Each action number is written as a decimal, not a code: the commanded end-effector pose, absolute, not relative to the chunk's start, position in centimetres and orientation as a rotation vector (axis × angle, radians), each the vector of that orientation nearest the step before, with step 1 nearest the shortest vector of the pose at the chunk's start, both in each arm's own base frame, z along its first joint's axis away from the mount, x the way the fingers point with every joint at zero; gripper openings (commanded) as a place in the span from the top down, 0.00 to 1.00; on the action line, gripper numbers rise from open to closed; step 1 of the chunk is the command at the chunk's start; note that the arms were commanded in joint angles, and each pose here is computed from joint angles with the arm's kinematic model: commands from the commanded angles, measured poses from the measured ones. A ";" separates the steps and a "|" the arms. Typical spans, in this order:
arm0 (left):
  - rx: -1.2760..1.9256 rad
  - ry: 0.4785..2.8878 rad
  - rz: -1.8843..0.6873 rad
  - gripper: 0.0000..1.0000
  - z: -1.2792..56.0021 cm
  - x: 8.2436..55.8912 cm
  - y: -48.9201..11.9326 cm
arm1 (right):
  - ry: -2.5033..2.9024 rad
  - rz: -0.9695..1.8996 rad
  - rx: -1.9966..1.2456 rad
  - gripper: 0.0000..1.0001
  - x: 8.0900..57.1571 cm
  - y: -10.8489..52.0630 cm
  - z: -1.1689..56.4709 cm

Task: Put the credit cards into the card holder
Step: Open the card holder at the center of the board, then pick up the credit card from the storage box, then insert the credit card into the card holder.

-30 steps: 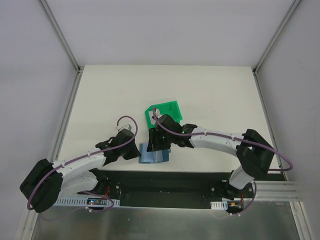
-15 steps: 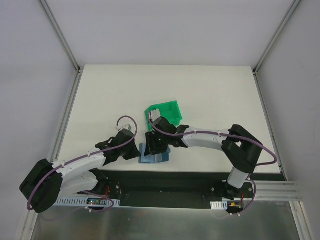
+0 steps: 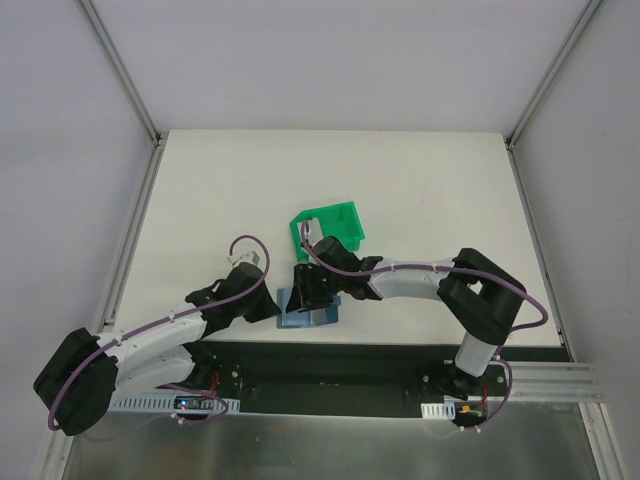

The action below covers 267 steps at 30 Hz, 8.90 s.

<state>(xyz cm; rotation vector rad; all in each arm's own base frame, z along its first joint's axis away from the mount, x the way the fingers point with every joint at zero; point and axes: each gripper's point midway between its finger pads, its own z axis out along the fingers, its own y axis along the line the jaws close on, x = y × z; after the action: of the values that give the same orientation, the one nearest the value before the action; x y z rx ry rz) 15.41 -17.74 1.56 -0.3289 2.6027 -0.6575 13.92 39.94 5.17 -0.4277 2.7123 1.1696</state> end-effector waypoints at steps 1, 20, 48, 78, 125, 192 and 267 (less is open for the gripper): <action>-0.329 2.644 -0.596 1.00 0.6 14.7 -17.0 | 2.615 1.254 -0.398 0.58 15.0 40.5 7.3; -0.293 2.613 -0.614 1.00 1.3 15.1 -17.1 | 2.786 0.583 -0.356 0.89 17.0 33.1 3.6; -0.234 2.536 -0.706 1.00 3.9 15.9 -18.2 | 2.726 0.305 -0.431 0.74 18.8 29.0 8.1; -0.227 2.510 -0.739 1.00 5.6 16.2 -18.7 | 2.457 0.694 -0.377 0.27 31.1 33.7 16.1; -0.273 2.542 -0.647 1.00 4.7 16.9 -18.2 | 2.637 0.897 -0.350 0.26 35.2 37.6 8.1; -0.269 2.572 -0.630 1.00 3.9 16.5 -18.0 | 2.534 0.646 -0.359 1.00 36.9 34.1 12.9; -0.421 2.596 -0.676 1.00 1.7 15.1 -17.6 | 2.586 0.851 -0.153 1.00 18.3 29.2 6.7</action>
<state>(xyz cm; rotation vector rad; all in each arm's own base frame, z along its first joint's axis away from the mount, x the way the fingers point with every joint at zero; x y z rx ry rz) 15.33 -17.82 1.95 -0.4420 2.5933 -0.6864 18.01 30.60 5.34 -0.1194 2.6074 0.9011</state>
